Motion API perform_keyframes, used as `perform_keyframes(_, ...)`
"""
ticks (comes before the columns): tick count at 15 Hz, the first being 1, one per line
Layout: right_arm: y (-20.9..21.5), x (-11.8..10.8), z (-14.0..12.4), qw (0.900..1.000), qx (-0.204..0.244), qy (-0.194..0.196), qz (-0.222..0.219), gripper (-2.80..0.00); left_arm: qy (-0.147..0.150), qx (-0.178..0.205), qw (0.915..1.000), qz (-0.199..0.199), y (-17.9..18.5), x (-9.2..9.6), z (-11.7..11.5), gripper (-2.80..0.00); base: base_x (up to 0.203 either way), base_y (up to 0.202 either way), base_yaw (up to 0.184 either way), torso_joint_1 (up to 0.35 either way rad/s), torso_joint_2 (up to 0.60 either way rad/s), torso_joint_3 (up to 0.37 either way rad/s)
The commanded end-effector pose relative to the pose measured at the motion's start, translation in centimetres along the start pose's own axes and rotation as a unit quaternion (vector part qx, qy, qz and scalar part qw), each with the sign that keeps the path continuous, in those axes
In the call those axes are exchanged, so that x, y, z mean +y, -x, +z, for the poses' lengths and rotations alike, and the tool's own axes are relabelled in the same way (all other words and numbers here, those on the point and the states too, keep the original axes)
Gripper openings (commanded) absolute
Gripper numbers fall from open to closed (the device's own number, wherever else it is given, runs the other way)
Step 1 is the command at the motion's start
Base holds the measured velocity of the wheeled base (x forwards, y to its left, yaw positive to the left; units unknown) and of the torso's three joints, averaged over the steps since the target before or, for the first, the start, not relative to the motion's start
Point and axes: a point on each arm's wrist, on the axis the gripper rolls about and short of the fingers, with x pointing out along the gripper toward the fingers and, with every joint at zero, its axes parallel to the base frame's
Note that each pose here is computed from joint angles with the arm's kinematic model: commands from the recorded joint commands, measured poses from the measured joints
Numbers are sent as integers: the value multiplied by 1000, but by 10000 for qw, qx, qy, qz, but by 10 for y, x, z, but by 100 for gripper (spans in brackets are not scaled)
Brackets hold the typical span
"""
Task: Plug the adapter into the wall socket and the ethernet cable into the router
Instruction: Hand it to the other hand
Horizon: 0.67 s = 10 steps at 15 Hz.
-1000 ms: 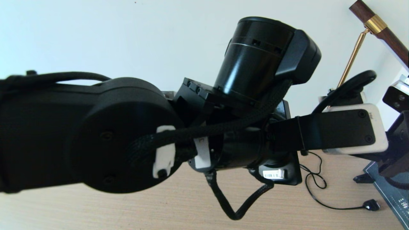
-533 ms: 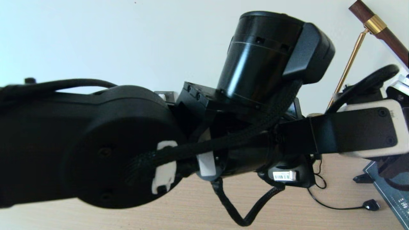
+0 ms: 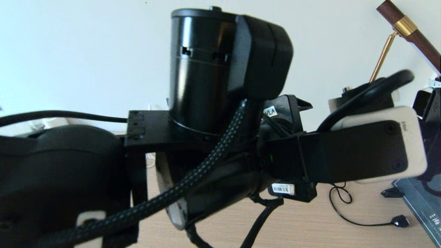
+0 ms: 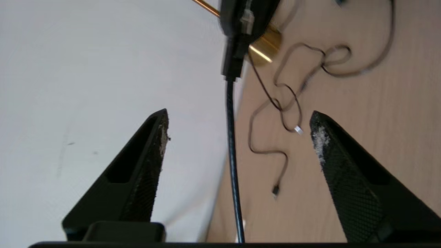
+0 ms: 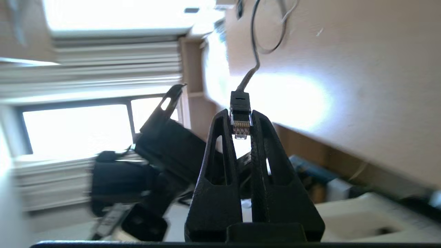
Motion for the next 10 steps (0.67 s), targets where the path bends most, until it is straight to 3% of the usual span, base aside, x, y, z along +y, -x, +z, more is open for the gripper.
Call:
perform_keyframes(1, 0, 0, 6, 9991, 237, -352, 88, -280, 63, -273, 9987, 421, 3, 6, -1, 0, 0, 0, 0, 0, 0, 0)
perform_keyframes(3, 6, 4, 14, 9943, 626, -820, 280, -280, 24, -914, 9949, 434, -2, 10, -6, 0, 0, 0, 0, 0, 0, 0)
perform_keyframes(6, -5, 4, 30, 9877, 793, -1330, 226, -280, -77, -1731, 9844, 307, -3, 8, -22, 0, 0, 0, 0, 0, 0, 0)
perform_keyframes(10, -16, 4, 41, 9789, 1068, -1728, 205, -280, -181, -1993, 9793, -289, 13, -15, -38, 0, 0, 0, 0, 0, 0, 0)
